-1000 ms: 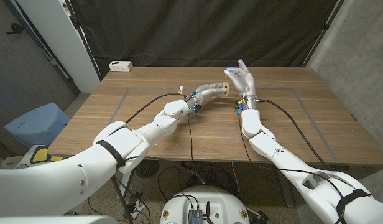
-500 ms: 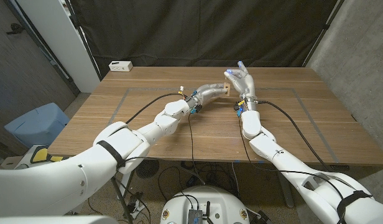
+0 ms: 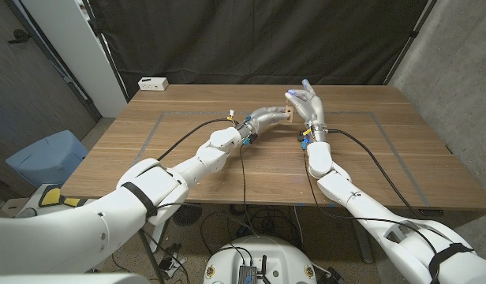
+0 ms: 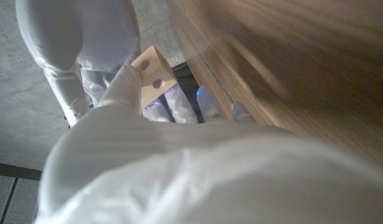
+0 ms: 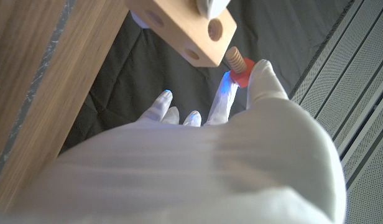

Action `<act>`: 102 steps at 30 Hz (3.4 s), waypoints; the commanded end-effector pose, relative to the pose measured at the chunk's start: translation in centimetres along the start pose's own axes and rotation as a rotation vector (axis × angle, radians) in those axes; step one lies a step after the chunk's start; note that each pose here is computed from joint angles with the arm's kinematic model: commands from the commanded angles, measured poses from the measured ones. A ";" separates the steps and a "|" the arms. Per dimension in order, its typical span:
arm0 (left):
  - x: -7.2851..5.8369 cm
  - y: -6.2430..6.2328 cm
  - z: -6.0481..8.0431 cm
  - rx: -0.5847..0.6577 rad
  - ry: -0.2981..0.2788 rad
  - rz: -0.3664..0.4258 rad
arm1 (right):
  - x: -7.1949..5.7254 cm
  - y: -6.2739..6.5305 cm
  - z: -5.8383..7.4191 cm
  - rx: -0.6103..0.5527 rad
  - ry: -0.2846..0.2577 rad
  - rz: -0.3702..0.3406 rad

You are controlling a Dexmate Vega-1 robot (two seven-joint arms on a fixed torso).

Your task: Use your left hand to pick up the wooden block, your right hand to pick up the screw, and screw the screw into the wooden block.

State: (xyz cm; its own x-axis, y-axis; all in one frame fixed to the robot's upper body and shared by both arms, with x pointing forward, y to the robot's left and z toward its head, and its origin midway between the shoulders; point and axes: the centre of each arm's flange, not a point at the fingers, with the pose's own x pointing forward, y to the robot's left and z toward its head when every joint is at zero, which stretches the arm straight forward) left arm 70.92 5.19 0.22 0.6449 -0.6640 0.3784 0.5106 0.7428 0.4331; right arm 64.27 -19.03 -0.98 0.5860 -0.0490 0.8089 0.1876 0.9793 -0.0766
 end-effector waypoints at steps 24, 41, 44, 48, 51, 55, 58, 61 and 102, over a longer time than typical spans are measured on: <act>0.1 0.5 0.0 0.003 0.004 0.007 | 0.0 -0.2 -0.5 0.003 0.010 -0.002; -0.2 0.8 -0.1 -0.002 0.004 0.011 | -0.1 0.2 -0.8 0.007 0.021 0.001; -0.2 0.9 -0.2 -0.002 0.005 0.012 | -0.2 0.2 -0.9 0.008 0.023 0.001; -0.2 0.9 -0.1 -0.001 0.005 0.010 | -0.3 0.2 -1.0 0.009 0.025 0.001; -0.2 0.9 -0.1 0.000 0.005 0.009 | -0.3 0.2 -1.0 0.009 0.026 0.000; -0.2 0.9 -0.1 0.000 0.004 0.009 | -0.4 0.1 -1.0 0.009 0.025 -0.004; -0.3 0.9 0.0 0.000 0.001 0.008 | -0.5 0.1 -1.0 0.008 0.026 -0.003; -0.3 0.8 0.0 0.001 -0.001 0.007 | -0.6 0.1 -1.1 0.010 0.029 0.000; -0.3 0.2 0.0 -0.002 -0.008 0.003 | -1.4 -0.3 -1.4 0.002 0.033 0.010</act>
State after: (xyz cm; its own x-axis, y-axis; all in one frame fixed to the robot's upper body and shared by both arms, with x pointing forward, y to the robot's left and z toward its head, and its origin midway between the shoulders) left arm 70.93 5.68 0.21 0.6456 -0.6607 0.3830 0.5079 0.7460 0.4307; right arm 64.55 -19.54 -2.64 0.6082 -0.0488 0.7923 0.1784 0.9810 -0.0765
